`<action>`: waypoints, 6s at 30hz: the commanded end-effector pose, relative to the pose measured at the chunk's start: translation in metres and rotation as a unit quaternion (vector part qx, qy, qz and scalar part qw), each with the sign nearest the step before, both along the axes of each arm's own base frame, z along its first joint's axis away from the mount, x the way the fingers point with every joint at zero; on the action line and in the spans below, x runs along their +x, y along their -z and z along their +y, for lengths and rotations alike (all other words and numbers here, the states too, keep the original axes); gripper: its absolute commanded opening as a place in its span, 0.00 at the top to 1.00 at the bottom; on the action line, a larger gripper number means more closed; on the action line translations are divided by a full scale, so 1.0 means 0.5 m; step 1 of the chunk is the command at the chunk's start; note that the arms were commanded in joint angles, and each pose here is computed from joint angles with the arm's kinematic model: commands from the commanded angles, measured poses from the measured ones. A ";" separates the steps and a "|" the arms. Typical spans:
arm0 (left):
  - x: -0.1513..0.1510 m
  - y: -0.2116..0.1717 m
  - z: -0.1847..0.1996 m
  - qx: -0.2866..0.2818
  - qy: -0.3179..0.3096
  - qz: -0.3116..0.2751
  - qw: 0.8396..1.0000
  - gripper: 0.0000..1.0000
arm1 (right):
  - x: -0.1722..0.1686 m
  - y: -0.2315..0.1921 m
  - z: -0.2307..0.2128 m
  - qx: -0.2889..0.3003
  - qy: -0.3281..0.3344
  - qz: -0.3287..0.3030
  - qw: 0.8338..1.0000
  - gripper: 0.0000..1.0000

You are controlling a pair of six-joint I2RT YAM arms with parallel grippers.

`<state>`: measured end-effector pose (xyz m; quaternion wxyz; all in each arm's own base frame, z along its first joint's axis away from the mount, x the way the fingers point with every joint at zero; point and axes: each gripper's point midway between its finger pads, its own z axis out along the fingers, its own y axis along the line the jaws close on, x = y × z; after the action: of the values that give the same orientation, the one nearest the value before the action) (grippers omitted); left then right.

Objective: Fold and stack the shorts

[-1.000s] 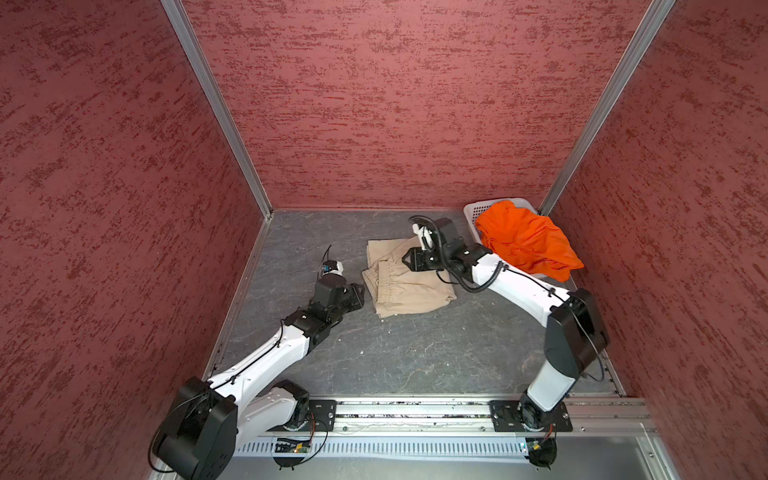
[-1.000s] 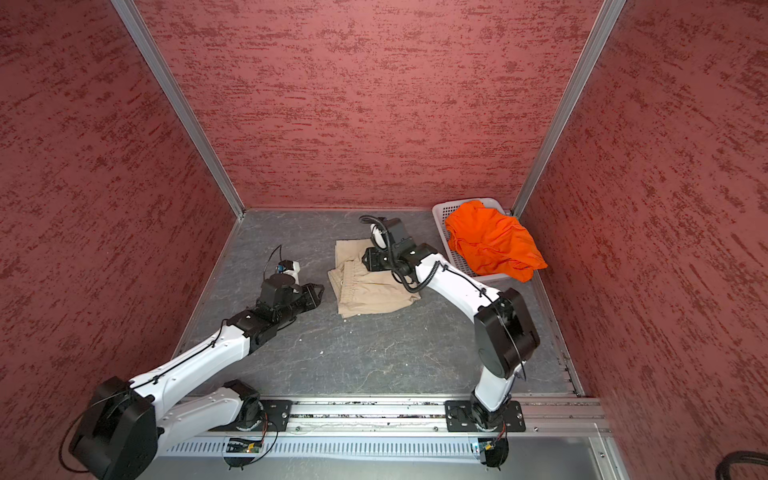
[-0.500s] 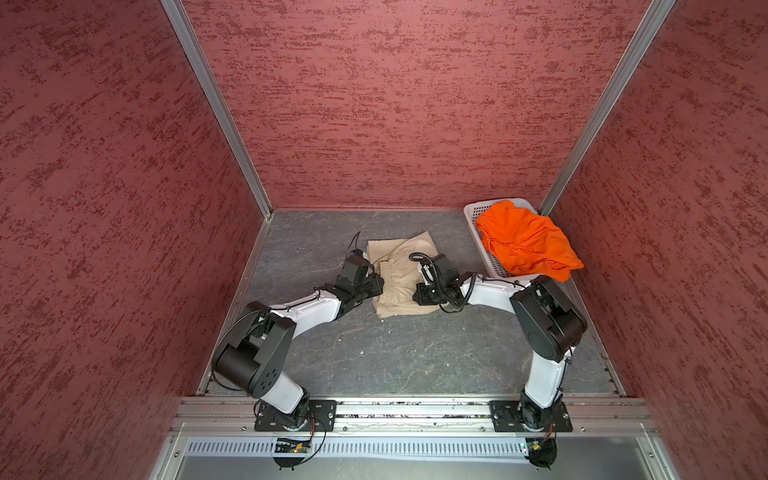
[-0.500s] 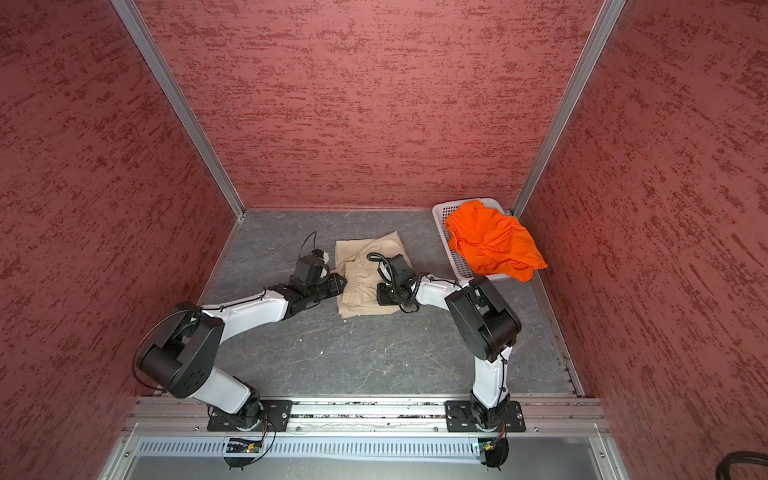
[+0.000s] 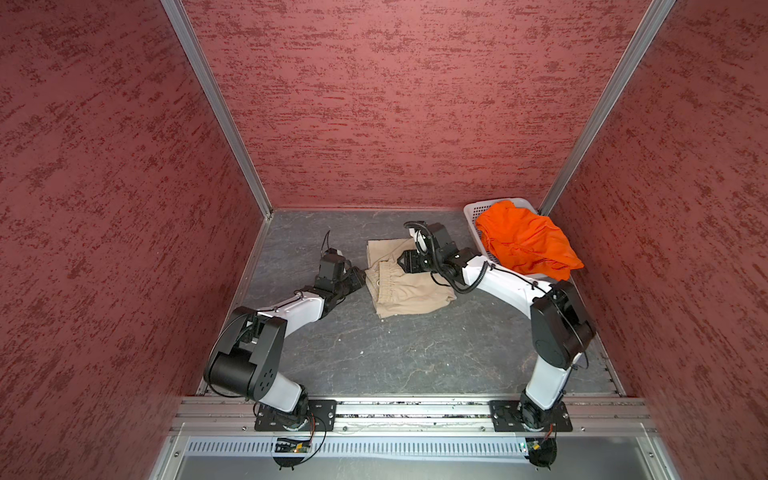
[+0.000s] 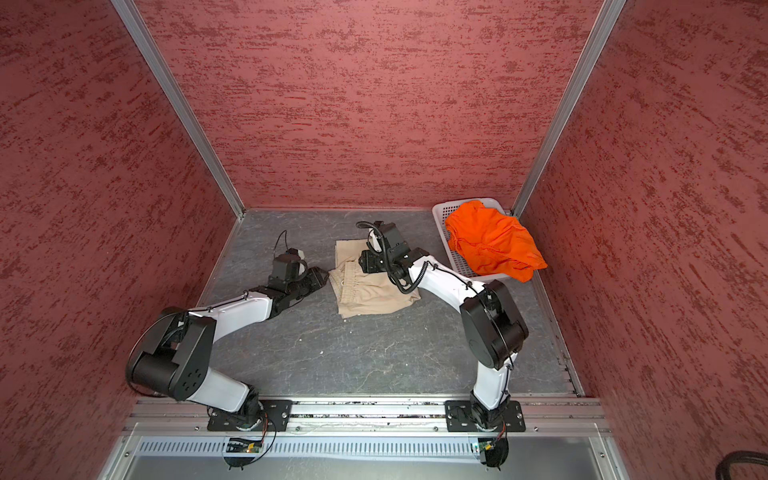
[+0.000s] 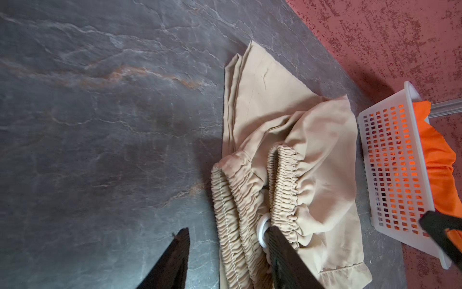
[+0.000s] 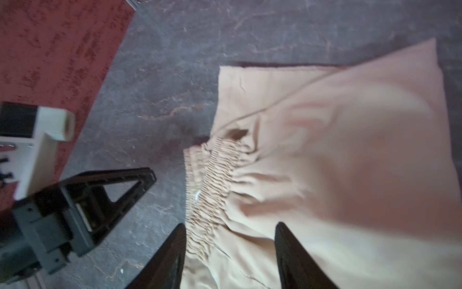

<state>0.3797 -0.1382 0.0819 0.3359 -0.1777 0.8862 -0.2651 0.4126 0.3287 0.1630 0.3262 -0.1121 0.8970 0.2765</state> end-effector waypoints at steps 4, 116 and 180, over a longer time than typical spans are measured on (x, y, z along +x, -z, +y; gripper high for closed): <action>-0.023 -0.011 -0.002 -0.015 -0.002 0.000 1.000 0.47 | 0.010 0.123 0.023 -0.035 -0.002 0.048 0.998 0.41; 0.282 0.115 0.440 0.224 -0.072 0.255 0.938 0.05 | -0.141 0.148 -0.197 0.121 0.096 0.082 0.985 0.41; 0.427 0.086 0.293 0.118 -0.074 0.169 0.976 0.04 | -0.151 0.087 -0.226 0.110 0.106 0.056 0.987 0.41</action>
<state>0.5935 0.0160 0.0439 0.2287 -0.2502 0.9363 -0.0918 0.3298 0.2207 0.1060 0.2936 0.0333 0.8889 0.3500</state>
